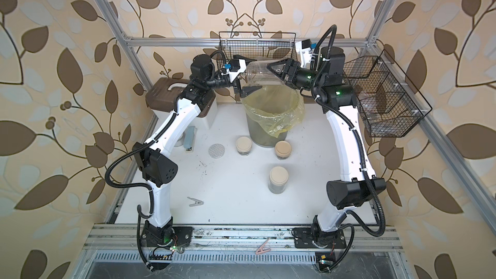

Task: Empty moldy tea leaves from jars
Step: Place the jar at the center of the board.

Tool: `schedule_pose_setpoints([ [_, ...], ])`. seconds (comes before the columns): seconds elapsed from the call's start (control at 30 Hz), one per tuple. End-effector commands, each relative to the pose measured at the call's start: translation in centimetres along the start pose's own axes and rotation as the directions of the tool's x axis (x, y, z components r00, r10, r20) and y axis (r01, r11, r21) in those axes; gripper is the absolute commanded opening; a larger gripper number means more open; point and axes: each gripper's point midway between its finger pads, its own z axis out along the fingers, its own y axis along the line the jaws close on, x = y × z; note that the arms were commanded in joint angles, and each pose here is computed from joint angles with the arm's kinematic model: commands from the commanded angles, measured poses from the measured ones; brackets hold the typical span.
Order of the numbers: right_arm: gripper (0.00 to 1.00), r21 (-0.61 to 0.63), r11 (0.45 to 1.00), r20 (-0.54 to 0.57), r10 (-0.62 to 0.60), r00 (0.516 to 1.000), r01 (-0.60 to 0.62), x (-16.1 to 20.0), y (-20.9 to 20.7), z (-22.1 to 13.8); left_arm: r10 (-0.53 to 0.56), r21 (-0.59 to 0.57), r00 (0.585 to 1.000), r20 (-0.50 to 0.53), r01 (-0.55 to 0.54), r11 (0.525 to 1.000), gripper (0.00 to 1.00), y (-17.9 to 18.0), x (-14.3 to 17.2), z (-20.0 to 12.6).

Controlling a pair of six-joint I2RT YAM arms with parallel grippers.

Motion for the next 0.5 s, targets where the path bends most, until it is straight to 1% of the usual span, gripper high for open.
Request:
schedule_pose_setpoints([
  [0.0,0.43,-0.051,0.998,-0.050,0.025,0.998,-0.027,0.9,0.2,1.1,0.060,0.019,0.996,0.066,-0.062,0.998,0.99,-0.5,-3.6,-0.2],
  [0.13,0.42,-0.078,0.996,-0.071,0.028,0.997,-0.033,1.3,0.6,1.5,0.072,0.029,0.992,0.107,-0.075,0.997,0.99,-0.4,-4.9,-0.3],
  [0.27,0.43,-0.094,0.995,-0.062,0.040,0.997,-0.046,1.0,0.7,1.8,0.065,0.047,0.988,0.144,-0.072,0.996,0.97,-0.7,-5.9,-0.3],
  [0.4,0.43,-0.124,0.991,-0.042,0.049,0.998,-0.054,0.5,1.2,1.8,0.062,0.056,0.989,0.138,-0.070,0.996,0.90,-0.9,-5.7,-0.3],
  [0.47,0.45,-0.133,0.989,-0.041,0.054,0.998,-0.059,0.5,1.2,1.9,0.066,0.054,0.988,0.142,-0.074,0.996,0.86,-0.9,-5.8,-0.3],
])
